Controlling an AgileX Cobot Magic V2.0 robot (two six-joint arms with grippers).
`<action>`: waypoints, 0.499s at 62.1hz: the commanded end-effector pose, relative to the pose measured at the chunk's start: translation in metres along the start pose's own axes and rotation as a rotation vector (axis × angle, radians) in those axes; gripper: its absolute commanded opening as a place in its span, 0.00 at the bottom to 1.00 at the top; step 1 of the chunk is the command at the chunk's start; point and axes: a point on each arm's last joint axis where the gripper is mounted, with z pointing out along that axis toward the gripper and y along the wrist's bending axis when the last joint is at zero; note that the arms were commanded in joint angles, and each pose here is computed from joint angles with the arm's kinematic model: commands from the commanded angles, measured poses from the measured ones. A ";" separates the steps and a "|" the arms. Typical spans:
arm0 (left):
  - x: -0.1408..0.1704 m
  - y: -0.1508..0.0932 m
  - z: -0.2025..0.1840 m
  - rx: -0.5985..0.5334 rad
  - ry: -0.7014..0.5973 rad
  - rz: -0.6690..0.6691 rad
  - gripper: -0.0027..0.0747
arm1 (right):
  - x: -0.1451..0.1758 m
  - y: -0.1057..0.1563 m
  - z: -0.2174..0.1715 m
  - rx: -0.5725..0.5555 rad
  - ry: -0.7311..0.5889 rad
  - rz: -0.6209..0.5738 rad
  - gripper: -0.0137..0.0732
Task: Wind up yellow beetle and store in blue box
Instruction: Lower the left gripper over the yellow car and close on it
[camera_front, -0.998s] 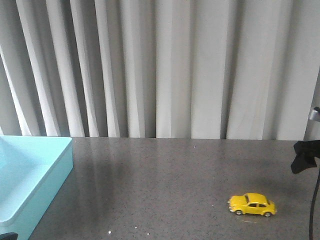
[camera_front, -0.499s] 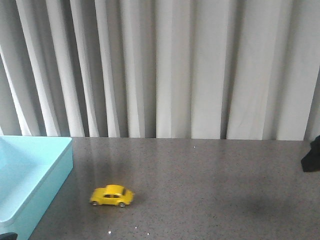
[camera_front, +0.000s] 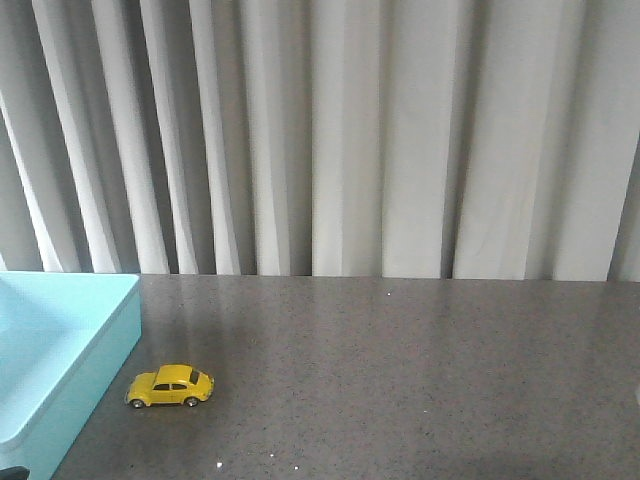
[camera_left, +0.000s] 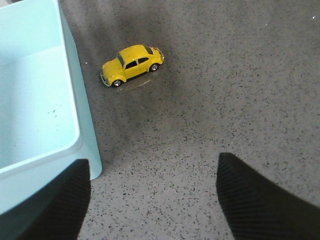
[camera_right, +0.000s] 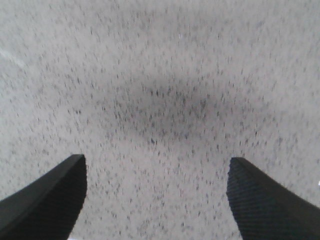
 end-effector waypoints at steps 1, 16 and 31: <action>-0.017 0.001 -0.002 -0.009 -0.086 0.067 0.71 | -0.001 0.002 -0.012 0.010 -0.101 -0.008 0.80; -0.048 0.006 0.028 0.001 -0.017 0.192 0.71 | 0.003 0.004 -0.021 0.010 -0.132 -0.014 0.80; -0.089 0.012 0.085 0.032 0.075 0.381 0.71 | 0.003 0.004 -0.021 0.011 -0.133 -0.014 0.80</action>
